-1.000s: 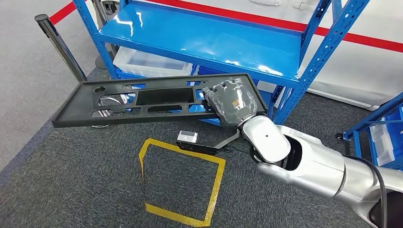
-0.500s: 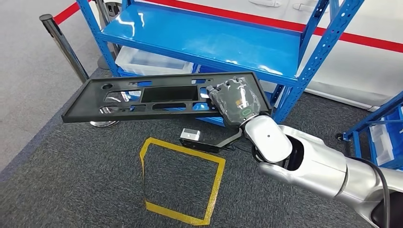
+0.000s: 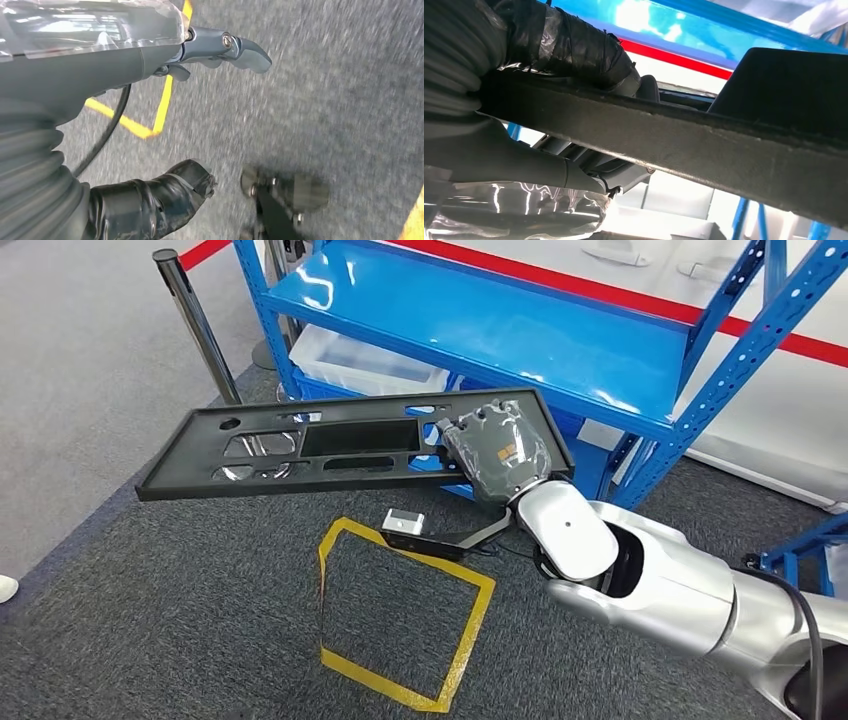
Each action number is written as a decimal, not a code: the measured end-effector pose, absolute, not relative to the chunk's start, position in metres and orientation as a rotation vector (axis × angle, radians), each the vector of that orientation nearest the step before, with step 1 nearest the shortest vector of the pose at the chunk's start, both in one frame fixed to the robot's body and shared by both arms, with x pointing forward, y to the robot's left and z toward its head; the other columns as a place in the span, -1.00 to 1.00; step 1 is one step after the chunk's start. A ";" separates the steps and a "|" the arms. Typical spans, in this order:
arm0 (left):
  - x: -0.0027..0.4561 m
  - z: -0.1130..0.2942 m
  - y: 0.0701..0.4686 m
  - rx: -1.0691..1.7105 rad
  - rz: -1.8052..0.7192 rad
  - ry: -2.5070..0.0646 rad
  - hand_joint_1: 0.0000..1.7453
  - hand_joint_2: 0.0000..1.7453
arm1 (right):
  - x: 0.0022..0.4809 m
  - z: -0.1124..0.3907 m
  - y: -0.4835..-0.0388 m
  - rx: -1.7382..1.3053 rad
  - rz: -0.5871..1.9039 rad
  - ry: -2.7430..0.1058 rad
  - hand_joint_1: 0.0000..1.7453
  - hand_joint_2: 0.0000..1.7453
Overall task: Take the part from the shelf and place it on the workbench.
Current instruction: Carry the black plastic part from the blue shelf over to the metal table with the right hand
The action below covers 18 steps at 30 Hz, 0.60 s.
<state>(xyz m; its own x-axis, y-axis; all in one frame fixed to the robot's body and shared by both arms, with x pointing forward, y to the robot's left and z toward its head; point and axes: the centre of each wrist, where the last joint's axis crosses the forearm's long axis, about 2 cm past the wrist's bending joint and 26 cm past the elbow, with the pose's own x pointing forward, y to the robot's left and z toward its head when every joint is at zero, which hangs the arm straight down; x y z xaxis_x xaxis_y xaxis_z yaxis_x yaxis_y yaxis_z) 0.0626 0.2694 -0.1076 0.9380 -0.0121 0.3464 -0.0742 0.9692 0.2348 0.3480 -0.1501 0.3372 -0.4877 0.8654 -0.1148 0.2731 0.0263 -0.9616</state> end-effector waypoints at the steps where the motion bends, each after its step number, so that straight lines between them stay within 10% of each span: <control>1: 0.062 -0.108 0.270 0.248 0.032 -0.352 -1.00 1.00 | 0.348 0.337 -0.150 -1.156 1.486 -1.790 1.00 1.00; 18: 0.061 -0.108 0.270 0.245 0.030 -0.354 -1.00 1.00 | 0.348 0.338 -0.150 -1.153 1.504 -1.787 1.00 1.00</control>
<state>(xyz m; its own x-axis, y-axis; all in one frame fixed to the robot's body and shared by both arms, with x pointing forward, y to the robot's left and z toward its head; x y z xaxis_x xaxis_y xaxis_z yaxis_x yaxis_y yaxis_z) 0.0609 0.2696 -0.1079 0.9378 -0.0136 0.3469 -0.0719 0.9700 0.2323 0.3478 -0.1498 0.3377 -0.4949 0.8600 -0.1245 0.2694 0.0157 -0.9629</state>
